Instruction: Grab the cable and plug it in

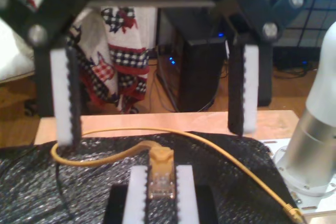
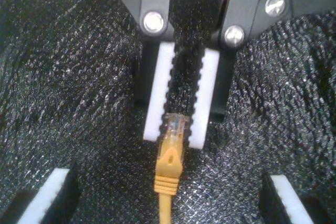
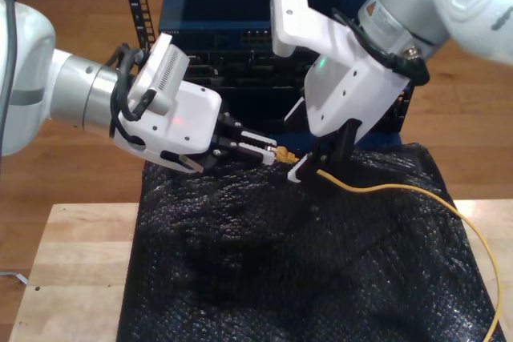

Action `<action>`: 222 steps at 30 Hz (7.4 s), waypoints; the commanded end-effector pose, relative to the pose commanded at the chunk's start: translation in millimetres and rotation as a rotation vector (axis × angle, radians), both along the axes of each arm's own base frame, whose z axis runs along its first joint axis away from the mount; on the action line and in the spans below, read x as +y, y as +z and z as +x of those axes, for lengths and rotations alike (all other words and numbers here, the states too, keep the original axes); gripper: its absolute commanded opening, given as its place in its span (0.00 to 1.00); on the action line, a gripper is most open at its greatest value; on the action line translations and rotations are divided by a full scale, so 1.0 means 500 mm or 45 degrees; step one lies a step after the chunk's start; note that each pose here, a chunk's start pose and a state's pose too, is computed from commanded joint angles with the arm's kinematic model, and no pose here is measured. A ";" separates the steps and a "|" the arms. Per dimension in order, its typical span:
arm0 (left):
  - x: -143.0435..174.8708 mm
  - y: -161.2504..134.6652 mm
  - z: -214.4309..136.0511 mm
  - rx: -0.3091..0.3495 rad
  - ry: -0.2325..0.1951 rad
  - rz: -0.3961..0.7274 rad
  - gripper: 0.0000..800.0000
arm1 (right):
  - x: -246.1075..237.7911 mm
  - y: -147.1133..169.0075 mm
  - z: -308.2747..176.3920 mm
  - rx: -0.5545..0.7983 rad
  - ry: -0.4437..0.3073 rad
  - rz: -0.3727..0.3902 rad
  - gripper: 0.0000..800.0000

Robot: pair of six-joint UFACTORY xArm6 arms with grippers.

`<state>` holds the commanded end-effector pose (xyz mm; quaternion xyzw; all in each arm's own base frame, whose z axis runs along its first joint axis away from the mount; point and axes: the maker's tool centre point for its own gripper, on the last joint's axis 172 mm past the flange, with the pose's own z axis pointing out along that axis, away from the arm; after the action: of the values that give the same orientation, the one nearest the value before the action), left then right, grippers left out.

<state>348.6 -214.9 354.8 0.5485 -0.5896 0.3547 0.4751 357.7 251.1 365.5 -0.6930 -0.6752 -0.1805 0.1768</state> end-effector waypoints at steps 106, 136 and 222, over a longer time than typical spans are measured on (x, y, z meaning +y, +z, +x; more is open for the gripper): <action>0.131 0.157 -0.036 0.840 -0.289 -0.711 0.00 | 0.146 0.175 -0.059 -1.059 0.475 0.227 0.87; 0.139 0.176 -0.045 0.840 -0.334 -0.758 0.01 | 0.146 0.179 -0.050 -1.074 0.441 0.237 0.41; 0.129 0.145 0.006 0.843 -0.207 -0.746 1.00 | 0.146 0.221 -0.024 -1.022 0.242 0.382 0.00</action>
<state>351.4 -150.3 427.5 0.4265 -0.3215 0.2735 0.7999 345.9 323.9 475.9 -0.4693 -0.7175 -0.5146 0.0151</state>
